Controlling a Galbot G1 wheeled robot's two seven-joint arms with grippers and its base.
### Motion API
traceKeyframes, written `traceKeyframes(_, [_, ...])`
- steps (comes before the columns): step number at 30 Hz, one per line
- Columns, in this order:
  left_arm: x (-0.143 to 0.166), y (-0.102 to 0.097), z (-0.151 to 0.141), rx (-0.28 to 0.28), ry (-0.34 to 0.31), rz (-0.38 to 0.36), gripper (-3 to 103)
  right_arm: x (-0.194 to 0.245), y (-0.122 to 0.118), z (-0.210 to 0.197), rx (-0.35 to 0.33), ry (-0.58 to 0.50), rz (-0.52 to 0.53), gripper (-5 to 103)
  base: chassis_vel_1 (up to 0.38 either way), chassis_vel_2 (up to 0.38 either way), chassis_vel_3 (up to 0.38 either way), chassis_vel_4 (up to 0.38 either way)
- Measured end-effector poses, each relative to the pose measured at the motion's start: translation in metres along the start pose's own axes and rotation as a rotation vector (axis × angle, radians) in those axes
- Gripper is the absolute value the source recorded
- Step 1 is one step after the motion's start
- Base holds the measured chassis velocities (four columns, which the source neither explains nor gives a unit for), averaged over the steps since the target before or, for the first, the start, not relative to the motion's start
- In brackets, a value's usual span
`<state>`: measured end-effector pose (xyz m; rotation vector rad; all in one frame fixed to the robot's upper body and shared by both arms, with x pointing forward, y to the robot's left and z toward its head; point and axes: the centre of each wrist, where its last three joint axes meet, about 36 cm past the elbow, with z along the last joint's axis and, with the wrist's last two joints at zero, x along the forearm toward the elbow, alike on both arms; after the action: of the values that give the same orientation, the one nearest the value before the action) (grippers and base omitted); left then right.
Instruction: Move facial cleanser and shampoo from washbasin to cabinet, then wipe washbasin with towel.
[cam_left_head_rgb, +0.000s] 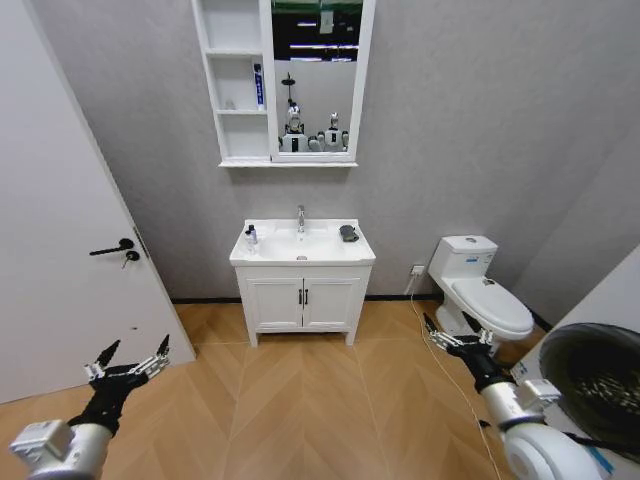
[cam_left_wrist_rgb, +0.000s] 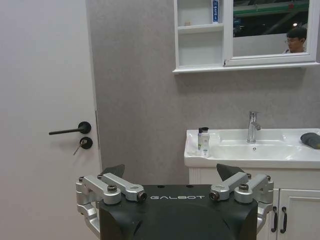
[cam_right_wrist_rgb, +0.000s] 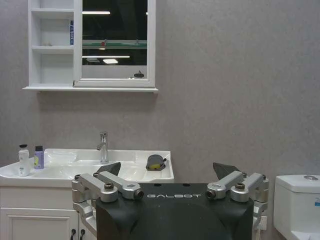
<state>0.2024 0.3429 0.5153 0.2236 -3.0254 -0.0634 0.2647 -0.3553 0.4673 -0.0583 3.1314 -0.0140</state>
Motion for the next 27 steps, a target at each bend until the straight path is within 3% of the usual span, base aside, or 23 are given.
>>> traceKeyframes(13, [0.003, -0.007, 0.007, -0.003, 0.009, 0.006, 100, 0.007, 0.007, 0.007, -0.014, 0.010, -0.005, 100, 0.000, 0.000, 0.000, 0.000])
traceKeyframes(27, [0.008, -0.028, 0.022, 0.051, 0.009, -0.010, 100, 0.007, 0.015, -0.004, -0.026, -0.037, 0.020, 100, 0.000, 0.000, 0.000, 0.000])
